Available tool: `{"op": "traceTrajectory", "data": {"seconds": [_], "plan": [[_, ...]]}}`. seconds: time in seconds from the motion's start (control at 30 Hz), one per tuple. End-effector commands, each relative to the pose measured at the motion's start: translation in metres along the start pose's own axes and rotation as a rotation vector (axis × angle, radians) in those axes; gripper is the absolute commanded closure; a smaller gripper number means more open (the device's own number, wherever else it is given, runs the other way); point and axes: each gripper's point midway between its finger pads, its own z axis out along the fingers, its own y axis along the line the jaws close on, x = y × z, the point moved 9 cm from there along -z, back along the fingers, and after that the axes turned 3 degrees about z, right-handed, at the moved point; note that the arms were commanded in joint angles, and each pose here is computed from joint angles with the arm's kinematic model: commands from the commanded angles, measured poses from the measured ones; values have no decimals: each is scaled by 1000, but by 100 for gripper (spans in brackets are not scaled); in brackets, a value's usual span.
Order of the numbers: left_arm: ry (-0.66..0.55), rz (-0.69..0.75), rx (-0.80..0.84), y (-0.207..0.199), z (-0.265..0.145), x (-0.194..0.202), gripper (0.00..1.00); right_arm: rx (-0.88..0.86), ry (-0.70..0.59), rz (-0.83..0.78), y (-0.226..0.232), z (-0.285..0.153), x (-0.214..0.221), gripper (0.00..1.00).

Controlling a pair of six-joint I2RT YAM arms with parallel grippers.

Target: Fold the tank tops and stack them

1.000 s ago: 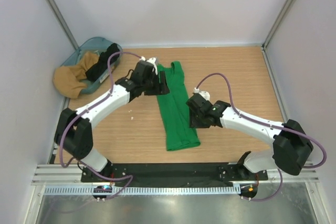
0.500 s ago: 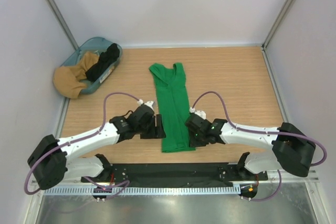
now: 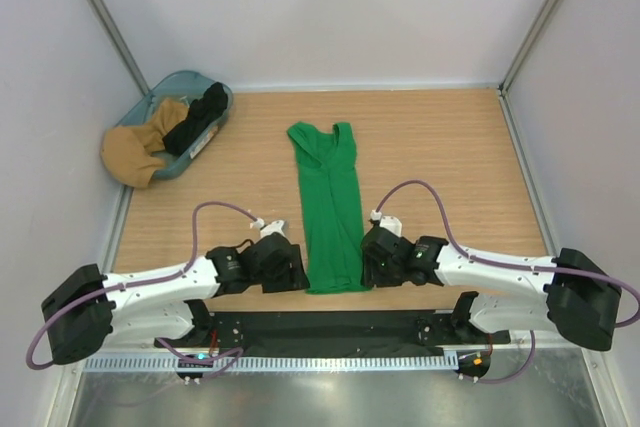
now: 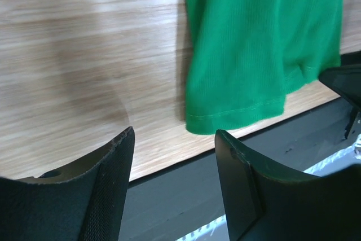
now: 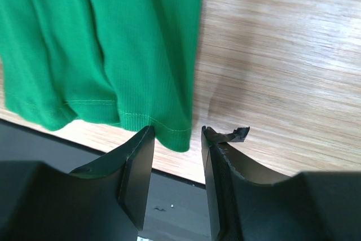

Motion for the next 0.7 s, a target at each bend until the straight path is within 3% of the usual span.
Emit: {"op": "traceTrajectory", "data": {"seconds": [0.0, 0.23, 0.33, 0.43, 0.53, 0.57, 0.67], "plan": [[-62, -37, 51, -17, 2, -4, 39, 23, -16, -4, -3, 5, 1, 54], [-39, -51, 81, -30, 22, 2, 37, 28, -10, -11, -5, 13, 4, 54], [-29, -57, 75, -30, 30, 5, 42, 23, -5, -19, -4, 15, 4, 57], [-11, -57, 79, -32, 35, 8, 65, 4, 4, -29, 0, 14, 3, 64], [5, -50, 89, -36, 38, 14, 72, -16, 21, -36, 2, 13, 3, 71], [7, -51, 95, -39, 37, 15, 79, -19, 26, -44, 3, 12, 4, 74], [12, -45, 107, -43, 35, 19, 98, -28, 25, -48, 5, 6, 3, 96]]}}
